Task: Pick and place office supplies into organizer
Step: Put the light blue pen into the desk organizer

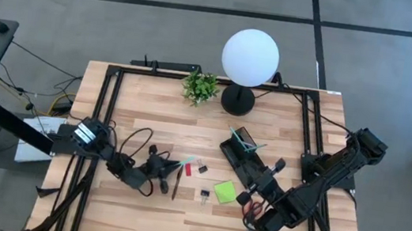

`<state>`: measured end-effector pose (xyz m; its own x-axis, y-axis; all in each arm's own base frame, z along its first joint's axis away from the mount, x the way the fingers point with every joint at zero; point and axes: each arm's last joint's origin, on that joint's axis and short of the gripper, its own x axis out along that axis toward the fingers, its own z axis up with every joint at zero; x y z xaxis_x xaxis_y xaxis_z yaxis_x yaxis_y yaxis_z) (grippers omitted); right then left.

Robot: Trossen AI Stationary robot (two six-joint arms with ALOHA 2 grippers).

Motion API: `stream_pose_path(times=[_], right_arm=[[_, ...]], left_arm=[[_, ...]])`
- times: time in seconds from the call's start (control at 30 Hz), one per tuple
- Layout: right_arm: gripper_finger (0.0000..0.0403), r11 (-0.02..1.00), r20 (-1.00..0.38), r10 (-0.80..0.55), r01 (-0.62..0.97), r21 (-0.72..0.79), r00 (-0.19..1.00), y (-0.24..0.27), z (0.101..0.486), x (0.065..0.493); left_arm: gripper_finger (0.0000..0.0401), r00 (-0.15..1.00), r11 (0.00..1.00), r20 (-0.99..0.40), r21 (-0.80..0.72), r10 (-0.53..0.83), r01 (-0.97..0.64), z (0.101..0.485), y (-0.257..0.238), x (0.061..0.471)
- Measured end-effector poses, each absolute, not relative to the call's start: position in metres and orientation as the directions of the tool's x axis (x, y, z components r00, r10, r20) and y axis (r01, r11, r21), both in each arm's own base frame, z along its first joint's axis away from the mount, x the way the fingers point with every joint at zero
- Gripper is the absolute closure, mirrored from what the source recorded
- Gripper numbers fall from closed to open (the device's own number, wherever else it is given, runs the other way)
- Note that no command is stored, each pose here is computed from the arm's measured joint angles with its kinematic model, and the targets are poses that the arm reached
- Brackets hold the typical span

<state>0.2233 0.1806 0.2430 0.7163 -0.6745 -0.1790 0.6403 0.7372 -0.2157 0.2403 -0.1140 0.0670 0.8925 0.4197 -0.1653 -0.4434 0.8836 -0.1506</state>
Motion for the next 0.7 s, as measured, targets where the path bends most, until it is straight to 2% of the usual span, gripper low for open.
stream_pose_path(times=[0.17,0.3,0.43,0.57,0.7], right_arm=[[0.0327,0.755,-0.176,-0.652,0.609,-0.242,0.738,0.189,0.254,0.221],[0.0327,0.777,-0.174,-0.625,0.585,-0.232,0.761,0.199,0.266,0.218],[0.0327,0.793,-0.174,-0.605,0.570,-0.213,0.777,0.205,0.272,0.215],[0.0327,0.805,-0.179,-0.589,0.553,-0.212,0.788,0.209,0.271,0.211],[0.0327,0.817,-0.197,-0.574,0.540,-0.202,0.795,0.212,0.271,0.210]], left_arm=[[0.0378,0.926,0.919,-0.095,-0.124,0.365,-0.375,0.091,-0.093,0.256],[0.0378,0.962,0.957,-0.083,-0.105,0.262,-0.269,0.119,-0.068,0.270],[0.0378,0.954,0.980,-0.231,-0.008,0.191,-0.198,0.154,-0.040,0.294],[0.0378,0.878,0.967,-0.419,0.199,0.230,-0.158,0.205,-0.019,0.320],[0.0378,0.866,0.925,-0.441,0.376,0.235,-0.060,0.265,-0.009,0.343]])
